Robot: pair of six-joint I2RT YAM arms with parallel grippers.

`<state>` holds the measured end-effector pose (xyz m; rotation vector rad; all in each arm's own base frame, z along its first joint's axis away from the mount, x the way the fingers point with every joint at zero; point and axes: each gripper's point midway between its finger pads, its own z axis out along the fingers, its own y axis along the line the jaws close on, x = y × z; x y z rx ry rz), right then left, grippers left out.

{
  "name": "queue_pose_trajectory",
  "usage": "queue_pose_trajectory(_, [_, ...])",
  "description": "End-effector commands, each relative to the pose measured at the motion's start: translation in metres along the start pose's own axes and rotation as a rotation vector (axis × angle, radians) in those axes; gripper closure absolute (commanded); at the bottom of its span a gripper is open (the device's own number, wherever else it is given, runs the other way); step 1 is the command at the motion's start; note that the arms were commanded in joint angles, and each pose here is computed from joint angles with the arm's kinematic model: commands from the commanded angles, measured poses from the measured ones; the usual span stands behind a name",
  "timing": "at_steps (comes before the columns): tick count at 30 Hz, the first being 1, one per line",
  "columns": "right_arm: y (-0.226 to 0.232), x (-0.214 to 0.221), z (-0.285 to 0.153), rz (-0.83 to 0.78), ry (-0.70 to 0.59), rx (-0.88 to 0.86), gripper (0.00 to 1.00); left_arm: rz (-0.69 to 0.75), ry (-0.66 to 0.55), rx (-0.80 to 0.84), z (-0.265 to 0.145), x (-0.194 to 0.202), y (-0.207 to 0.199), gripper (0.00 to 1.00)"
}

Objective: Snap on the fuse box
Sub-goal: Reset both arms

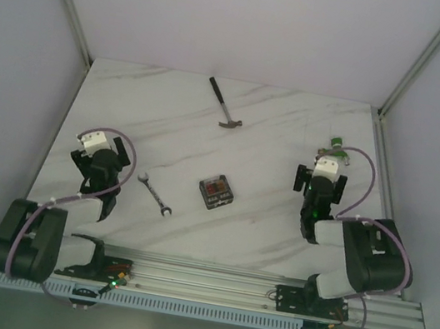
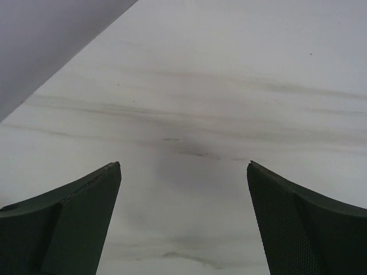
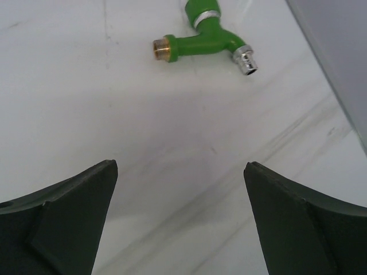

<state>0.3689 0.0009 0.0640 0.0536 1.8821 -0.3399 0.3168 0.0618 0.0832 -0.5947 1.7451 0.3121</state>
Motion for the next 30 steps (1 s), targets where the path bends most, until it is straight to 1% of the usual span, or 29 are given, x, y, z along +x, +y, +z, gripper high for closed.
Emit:
queue_pose_trajectory(1, [-0.023, -0.045, -0.017, 0.077, -0.272, 0.031, 0.01, 0.022, -0.167, 0.115, 0.012, -0.032, -0.021, 0.0])
queue_pose_trajectory(4, [-0.031, -0.036, -0.023, 0.149, -0.307, -0.04, 0.01, 0.054, -0.191, 0.175, 0.018, -0.031, -0.032, 0.0])
queue_pose_trajectory(6, [-0.031, -0.034, -0.013, 0.183, -0.305, -0.08, 0.01, 0.098, -0.162, 0.247, 0.021, -0.018, -0.043, 0.0])
queue_pose_trajectory(7, [-0.027, -0.035, -0.009, 0.175, -0.298, -0.104, 0.0, 0.126, -0.154, 0.294, 0.022, -0.013, -0.051, 0.0])
queue_pose_trajectory(8, [-0.024, -0.03, -0.005, 0.16, -0.253, -0.128, 0.0, 0.152, -0.15, 0.346, 0.021, -0.006, -0.059, 0.0])
queue_pose_trajectory(9, [-0.021, -0.029, -0.001, 0.156, -0.242, -0.152, 0.0, 0.176, -0.163, 0.379, 0.021, -0.004, -0.065, 0.0])
queue_pose_trajectory(11, [-0.021, -0.027, 0.004, 0.165, -0.217, -0.159, 0.0, 0.186, -0.117, 0.368, 0.027, -0.001, -0.066, 0.0])
queue_pose_trajectory(12, [-0.025, -0.026, 0.005, 0.181, -0.214, -0.148, 0.0, 0.183, -0.134, 0.364, 0.027, -0.002, -0.065, 0.0])
queue_pose_trajectory(13, [-0.026, -0.025, 0.006, 0.183, -0.205, -0.143, 0.0, 0.184, -0.119, 0.363, 0.026, 0.0, -0.065, 0.0])
queue_pose_trajectory(30, [-0.027, -0.026, 0.006, 0.182, -0.211, -0.141, 0.0, 0.194, -0.121, 0.362, 0.026, 0.0, -0.066, 0.0])
